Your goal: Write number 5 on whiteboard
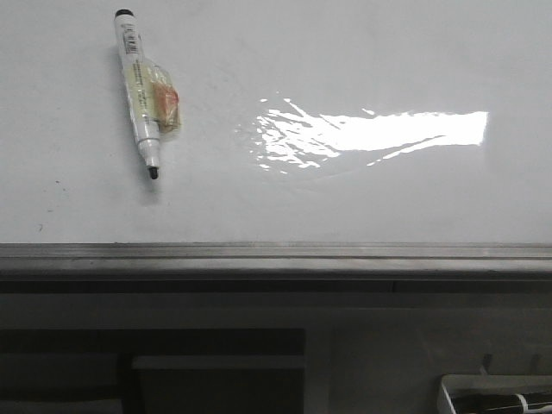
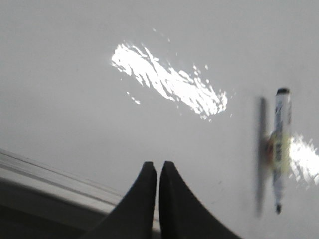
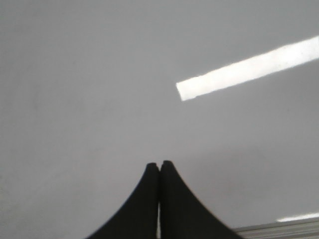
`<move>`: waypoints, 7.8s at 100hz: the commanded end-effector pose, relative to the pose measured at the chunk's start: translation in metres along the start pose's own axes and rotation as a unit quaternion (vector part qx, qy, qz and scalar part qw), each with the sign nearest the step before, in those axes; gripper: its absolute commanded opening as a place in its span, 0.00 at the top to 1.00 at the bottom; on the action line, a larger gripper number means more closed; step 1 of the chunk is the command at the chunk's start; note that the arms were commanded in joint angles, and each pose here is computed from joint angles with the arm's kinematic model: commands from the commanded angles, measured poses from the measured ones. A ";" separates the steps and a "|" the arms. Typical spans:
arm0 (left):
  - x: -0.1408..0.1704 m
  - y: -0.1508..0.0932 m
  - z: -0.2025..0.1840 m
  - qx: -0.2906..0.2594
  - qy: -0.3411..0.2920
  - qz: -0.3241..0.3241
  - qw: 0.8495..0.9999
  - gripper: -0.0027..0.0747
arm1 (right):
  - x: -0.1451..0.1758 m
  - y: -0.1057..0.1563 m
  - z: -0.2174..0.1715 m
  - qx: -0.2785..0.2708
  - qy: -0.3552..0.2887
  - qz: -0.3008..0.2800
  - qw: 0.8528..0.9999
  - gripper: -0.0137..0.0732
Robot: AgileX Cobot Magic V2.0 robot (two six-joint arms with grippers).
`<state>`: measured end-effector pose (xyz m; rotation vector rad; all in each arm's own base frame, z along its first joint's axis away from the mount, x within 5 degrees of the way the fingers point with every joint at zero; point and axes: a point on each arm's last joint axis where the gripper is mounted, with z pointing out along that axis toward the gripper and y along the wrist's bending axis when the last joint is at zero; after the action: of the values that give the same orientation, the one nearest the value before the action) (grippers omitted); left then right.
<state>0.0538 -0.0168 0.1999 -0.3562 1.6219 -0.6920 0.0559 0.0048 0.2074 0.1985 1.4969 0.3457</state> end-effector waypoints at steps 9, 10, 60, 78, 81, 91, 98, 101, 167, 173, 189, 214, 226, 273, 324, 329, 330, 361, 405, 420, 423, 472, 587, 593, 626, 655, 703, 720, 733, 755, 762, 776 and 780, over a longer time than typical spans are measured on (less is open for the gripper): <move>-0.002 -0.001 -0.001 0.026 -0.033 -0.169 0.985 0.99 | -0.004 -0.003 -0.001 0.002 -0.052 0.080 0.995 0.91; -0.002 -0.001 -0.001 0.028 -0.030 -0.177 0.983 0.99 | -0.005 -0.003 -0.001 0.002 -0.056 0.090 0.994 0.91; -0.079 -0.072 0.009 0.034 0.049 0.238 0.970 0.88 | -0.047 0.029 -0.003 -0.037 0.077 -0.013 0.996 0.91; -0.083 -0.081 0.050 0.029 0.180 0.210 0.960 0.40 | -0.068 0.038 0.005 -0.042 0.104 -0.046 0.993 0.67; -0.081 -0.082 0.055 0.032 0.193 0.207 0.959 0.37 | -0.071 0.039 0.007 -0.043 0.108 -0.046 0.992 0.61; -0.069 -0.084 0.070 0.049 0.245 0.190 0.949 0.36 | -0.077 0.042 0.016 -0.040 0.128 -0.045 0.990 0.43; -0.058 -0.088 0.079 0.065 0.284 0.186 0.938 0.37 | -0.079 0.043 0.022 -0.037 0.143 -0.044 0.988 0.39; -0.053 -0.089 0.082 0.072 0.298 0.186 0.934 0.39 | -0.080 0.043 0.024 -0.035 0.148 -0.044 0.987 0.39; 0.005 -0.113 0.144 0.040 0.265 0.073 0.961 0.40 | -0.081 0.047 0.032 -0.046 0.163 -0.042 0.985 0.40; 0.006 -0.112 0.146 0.034 0.259 0.076 0.962 0.40 | -0.081 0.047 0.032 -0.046 0.163 -0.042 0.985 0.40; 0.008 -0.110 0.150 0.024 0.254 0.079 0.964 0.40 | -0.081 0.047 0.032 -0.046 0.163 -0.042 0.985 0.40; 0.007 -0.122 0.165 0.029 0.256 0.077 0.963 0.40 | -0.081 0.047 0.032 -0.046 0.163 -0.042 0.985 0.40; 0.013 -0.120 0.169 0.022 0.266 0.080 0.960 0.51 | -0.081 0.047 0.032 -0.046 0.163 -0.042 0.985 0.40; 0.008 -0.147 0.146 0.171 0.349 0.267 0.882 0.99 | -0.086 0.071 0.031 -0.172 0.237 -0.144 0.945 0.40; 0.004 -0.190 0.103 0.404 0.294 0.587 0.638 0.99 | -0.085 0.151 0.073 -0.427 0.276 -0.226 0.831 0.40; 0.004 -0.190 0.103 0.404 0.293 0.587 0.638 0.99 | -0.085 0.157 0.077 -0.432 0.277 -0.227 0.828 0.40; 0.004 -0.190 0.103 0.404 0.293 0.587 0.638 0.99 | -0.083 0.158 0.079 -0.433 0.279 -0.227 0.826 0.40; 0.004 -0.190 0.103 0.403 0.293 0.587 0.638 0.99 | -0.070 0.185 0.104 -0.449 0.310 -0.227 0.807 0.40; 0.004 -0.190 0.103 0.403 0.293 0.587 0.638 0.99 | -0.041 0.204 0.118 -0.457 0.351 -0.233 0.783 0.40; 0.004 -0.190 0.103 0.403 0.293 0.587 0.638 0.99 | -0.033 0.205 0.122 -0.454 0.363 -0.232 0.780 0.54; 0.004 -0.190 0.103 0.404 0.293 0.586 0.639 0.99 | -0.033 0.205 0.122 -0.453 0.362 -0.232 0.781 0.59; -0.003 -0.194 0.104 0.383 0.288 0.544 0.689 0.57 | -0.034 0.205 0.123 -0.448 0.354 -0.232 0.787 0.91; -0.071 -0.086 -0.004 0.168 0.059 0.237 0.955 0.99 | -0.052 0.175 0.144 -0.282 0.169 -0.234 0.915 0.89; -0.071 -0.086 -0.004 0.170 0.060 0.231 0.956 0.99 | -0.053 0.179 0.148 -0.280 0.167 -0.234 0.916 0.89; -0.071 -0.087 -0.004 0.176 0.065 0.210 0.959 0.99 | -0.049 0.172 0.172 -0.245 0.179 -0.238 0.923 0.89; -0.071 -0.087 -0.004 0.176 0.065 0.209 0.960 0.99 | -0.047 0.168 0.176 -0.235 0.184 -0.239 0.924 0.89; -0.071 -0.087 -0.004 0.176 0.066 0.209 0.960 0.99 | -0.015 0.169 0.184 -0.242 0.251 -0.240 0.906 0.89; -0.071 -0.087 -0.004 0.176 0.066 0.209 0.960 0.99 | -0.010 0.171 0.179 -0.264 0.284 -0.230 0.893 0.89; -0.071 -0.087 -0.004 0.176 0.066 0.209 0.960 0.99 | -0.009 0.170 0.178 -0.263 0.285 -0.231 0.893 0.89; -0.071 -0.087 -0.004 0.176 0.066 0.209 0.960 0.99 | -0.010 0.170 0.179 -0.259 0.280 -0.230 0.895 0.89; -0.071 -0.087 -0.004 0.176 0.066 0.209 0.960 0.99 | -0.010 0.170 0.179 -0.260 0.281 -0.230 0.895 0.89; -0.071 -0.087 -0.004 0.176 0.066 0.209 0.960 0.99 | -0.011 0.168 0.181 -0.253 0.277 -0.230 0.898 0.89; -0.071 -0.087 -0.004 0.176 0.066 0.209 0.960 0.99 | -0.011 0.165 0.182 -0.249 0.278 -0.229 0.899 0.89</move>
<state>0.0475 -0.0438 0.2962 0.3561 1.6535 -0.6549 0.2105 0.1785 0.2754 -0.7836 1.9497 0.4633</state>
